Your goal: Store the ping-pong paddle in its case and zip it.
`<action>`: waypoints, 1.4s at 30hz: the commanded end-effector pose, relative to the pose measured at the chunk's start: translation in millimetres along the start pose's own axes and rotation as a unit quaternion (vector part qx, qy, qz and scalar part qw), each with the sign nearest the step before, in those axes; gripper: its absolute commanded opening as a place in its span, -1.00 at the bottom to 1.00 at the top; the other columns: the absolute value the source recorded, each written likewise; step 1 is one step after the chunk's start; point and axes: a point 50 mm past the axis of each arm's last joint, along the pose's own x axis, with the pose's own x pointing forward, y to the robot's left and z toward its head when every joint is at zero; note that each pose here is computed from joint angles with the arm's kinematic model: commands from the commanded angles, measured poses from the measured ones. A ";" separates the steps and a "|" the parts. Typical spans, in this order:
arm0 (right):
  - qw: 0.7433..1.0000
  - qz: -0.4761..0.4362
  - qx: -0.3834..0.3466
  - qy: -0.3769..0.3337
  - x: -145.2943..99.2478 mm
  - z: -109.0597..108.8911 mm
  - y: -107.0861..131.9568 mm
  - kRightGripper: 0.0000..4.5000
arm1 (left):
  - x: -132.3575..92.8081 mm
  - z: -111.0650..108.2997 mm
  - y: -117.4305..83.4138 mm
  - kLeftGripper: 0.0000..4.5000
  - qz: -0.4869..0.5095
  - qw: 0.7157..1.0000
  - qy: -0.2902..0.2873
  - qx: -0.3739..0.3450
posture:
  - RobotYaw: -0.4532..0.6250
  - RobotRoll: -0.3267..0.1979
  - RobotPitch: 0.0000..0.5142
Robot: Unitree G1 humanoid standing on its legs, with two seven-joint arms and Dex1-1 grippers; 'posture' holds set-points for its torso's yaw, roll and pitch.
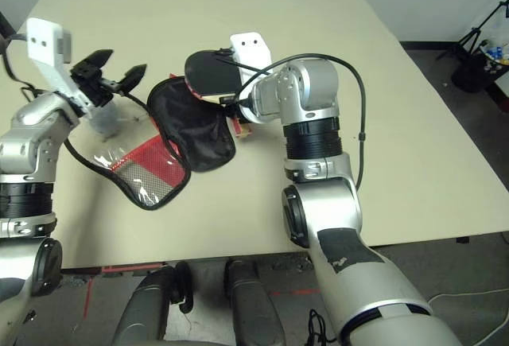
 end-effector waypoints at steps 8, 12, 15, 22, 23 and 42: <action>0.998 0.038 -0.027 0.032 7.0 -22.6 10.9 -0.52 | -14.6 3.4 21.9 1.00 0.050 0.999 -0.003 0.005 | -0.21 0.25 -0.20; 0.998 0.032 -0.032 0.041 17.1 -32.2 -0.3 -0.52 | -15.0 6.4 27.1 1.00 0.060 0.998 -0.008 0.007 | -0.22 0.25 -0.19; 0.998 0.028 -0.036 0.040 23.1 -34.3 -7.1 -0.52 | -13.9 7.6 27.9 1.00 0.062 0.998 -0.012 0.007 | -0.20 0.25 -0.18; 0.997 0.039 -0.055 0.027 26.5 -29.7 -0.2 -0.52 | -14.8 8.7 30.1 1.00 0.066 0.998 -0.015 0.008 | -0.18 0.25 -0.17; 0.997 0.042 -0.058 0.026 26.3 -28.7 2.1 -0.52 | -15.3 8.7 30.7 1.00 0.067 0.998 -0.015 0.008 | -0.17 0.25 -0.17; 0.994 0.068 -0.089 0.008 18.5 -8.2 53.7 -0.52 | -21.3 3.2 28.9 1.00 0.075 0.997 -0.012 -0.001 | -0.12 0.25 -0.20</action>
